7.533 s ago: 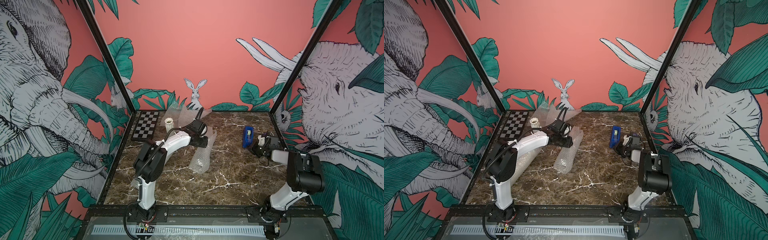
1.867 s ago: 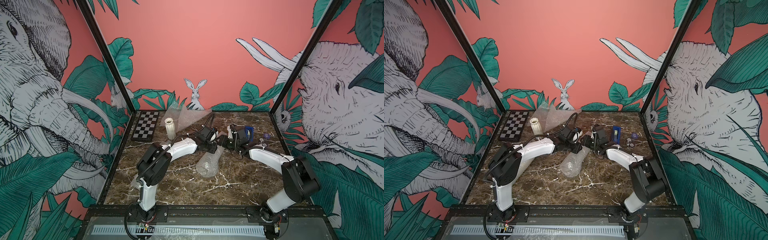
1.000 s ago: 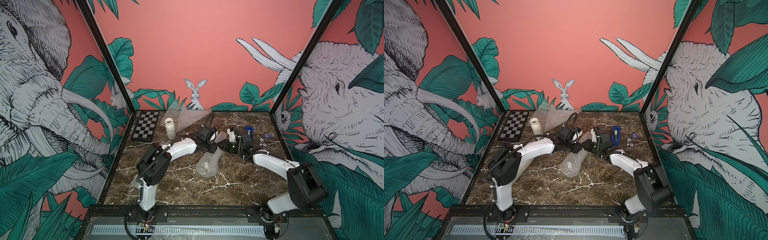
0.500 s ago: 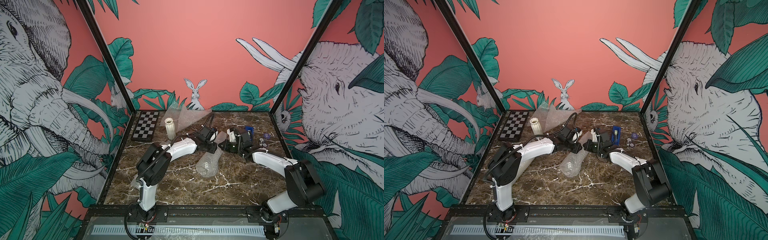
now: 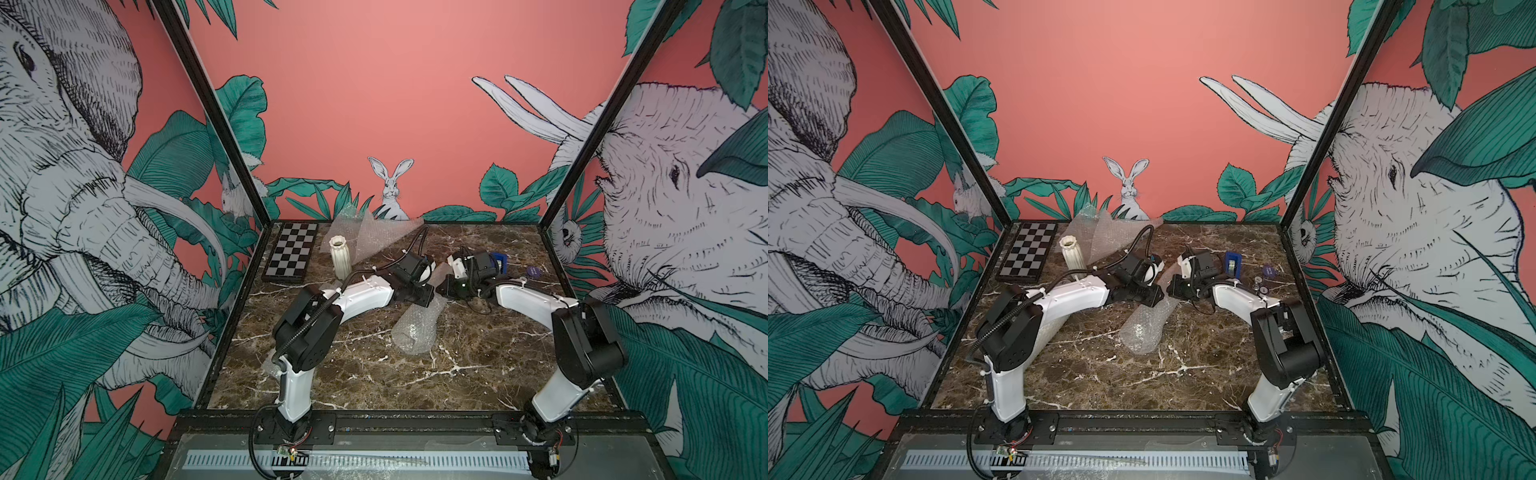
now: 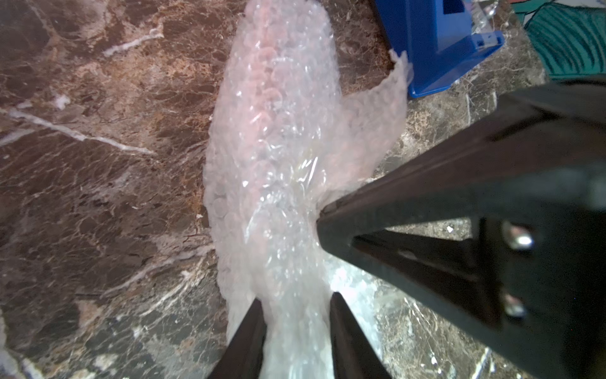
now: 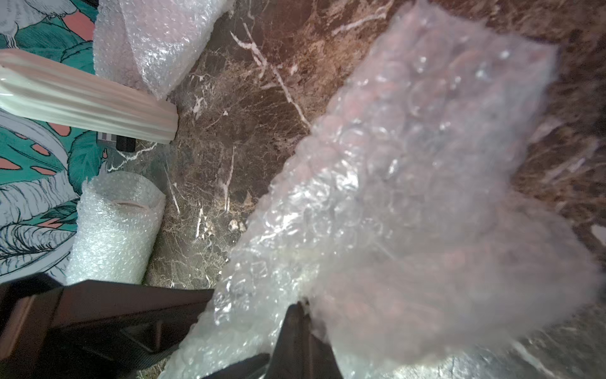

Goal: Wrap vases in bubble wrap
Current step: Stick the tape on the bubble wrap.

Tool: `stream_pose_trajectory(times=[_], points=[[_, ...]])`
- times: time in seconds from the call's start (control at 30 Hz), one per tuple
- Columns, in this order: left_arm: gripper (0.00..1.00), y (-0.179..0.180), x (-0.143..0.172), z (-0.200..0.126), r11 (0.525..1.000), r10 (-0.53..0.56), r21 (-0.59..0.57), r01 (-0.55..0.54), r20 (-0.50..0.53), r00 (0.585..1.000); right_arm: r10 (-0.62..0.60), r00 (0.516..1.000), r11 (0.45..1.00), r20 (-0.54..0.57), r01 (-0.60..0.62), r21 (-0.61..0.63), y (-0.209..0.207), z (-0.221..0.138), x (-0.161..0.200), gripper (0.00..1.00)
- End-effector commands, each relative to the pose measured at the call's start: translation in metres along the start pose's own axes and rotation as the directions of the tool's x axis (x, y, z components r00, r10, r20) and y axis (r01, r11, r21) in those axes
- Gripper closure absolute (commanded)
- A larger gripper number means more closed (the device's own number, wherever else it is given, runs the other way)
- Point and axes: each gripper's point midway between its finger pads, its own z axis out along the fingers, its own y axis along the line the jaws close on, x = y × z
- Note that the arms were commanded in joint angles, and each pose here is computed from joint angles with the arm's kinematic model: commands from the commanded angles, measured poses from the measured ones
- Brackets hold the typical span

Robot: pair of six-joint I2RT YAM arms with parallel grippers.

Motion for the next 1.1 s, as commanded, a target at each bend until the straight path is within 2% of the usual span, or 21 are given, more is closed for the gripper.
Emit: stream_pose_trajectory(times=[0.0,0.17,0.4,0.67,1.07], points=[[0.63,0.007,0.06,0.003,1.0,-0.027,-0.013,0.025,-0.199,0.98,-0.007,0.999,0.999,-0.053,0.009,0.034,-0.013,0.006,0.01,1.0],[0.55,0.011,0.031,-0.003,0.987,-0.128,0.086,0.137,-0.1,0.987,-0.021,0.999,1.0,-0.034,0.021,0.016,-0.013,0.009,0.008,1.0],[0.52,0.004,0.009,0.003,0.981,-0.116,0.146,0.125,-0.066,0.991,-0.035,0.999,0.999,-0.024,0.034,-0.028,-0.007,0.014,0.004,1.0],[0.43,0.005,-0.013,-0.004,0.972,-0.149,0.183,0.146,0.003,0.989,-0.035,0.999,0.999,-0.025,0.034,-0.023,-0.009,0.017,0.004,1.0],[0.46,0.02,-0.041,-0.005,0.957,-0.223,0.209,0.203,0.081,0.971,-0.03,0.999,0.999,-0.028,0.03,-0.013,-0.013,0.018,0.008,1.0]])
